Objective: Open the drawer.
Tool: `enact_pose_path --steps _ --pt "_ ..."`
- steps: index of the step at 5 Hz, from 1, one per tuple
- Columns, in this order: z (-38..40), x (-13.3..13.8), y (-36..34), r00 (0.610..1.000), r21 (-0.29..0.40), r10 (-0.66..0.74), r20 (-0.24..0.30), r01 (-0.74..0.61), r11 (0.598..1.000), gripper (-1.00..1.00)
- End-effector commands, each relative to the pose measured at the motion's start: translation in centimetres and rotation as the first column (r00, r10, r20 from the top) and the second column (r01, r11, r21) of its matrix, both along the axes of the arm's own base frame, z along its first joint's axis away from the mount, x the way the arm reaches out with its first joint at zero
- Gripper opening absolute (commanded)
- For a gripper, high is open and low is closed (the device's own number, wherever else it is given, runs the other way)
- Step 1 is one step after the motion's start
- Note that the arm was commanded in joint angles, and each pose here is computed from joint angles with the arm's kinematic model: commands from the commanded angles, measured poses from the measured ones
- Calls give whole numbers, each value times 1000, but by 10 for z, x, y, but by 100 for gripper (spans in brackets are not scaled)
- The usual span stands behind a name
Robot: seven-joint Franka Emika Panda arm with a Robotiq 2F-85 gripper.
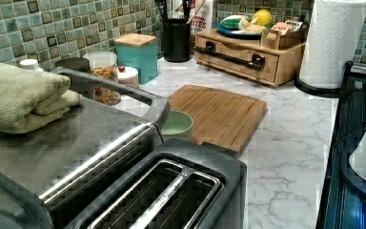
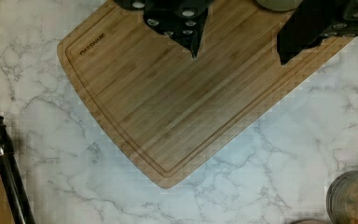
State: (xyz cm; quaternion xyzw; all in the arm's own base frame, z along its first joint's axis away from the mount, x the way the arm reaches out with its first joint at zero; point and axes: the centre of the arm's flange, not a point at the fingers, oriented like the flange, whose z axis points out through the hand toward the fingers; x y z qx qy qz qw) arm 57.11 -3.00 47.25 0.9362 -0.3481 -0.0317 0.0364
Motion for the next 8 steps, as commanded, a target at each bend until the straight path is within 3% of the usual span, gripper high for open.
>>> enact_pose_path --steps 1,3,4,5,6,8 --pt "-1 0 0 1000 -4 2 -3 -2 1000 100" --pt "-28 -13 -55 976 -138 216 -23 -217 966 100" --pt "-22 -5 -99 958 -95 281 -61 -286 954 100" --pt "-27 0 -142 941 -95 334 -62 -338 936 100" --pt "-36 1 -185 924 -114 381 -36 -383 917 100" --pt "-50 -7 -233 938 -174 346 -1 -341 924 100"
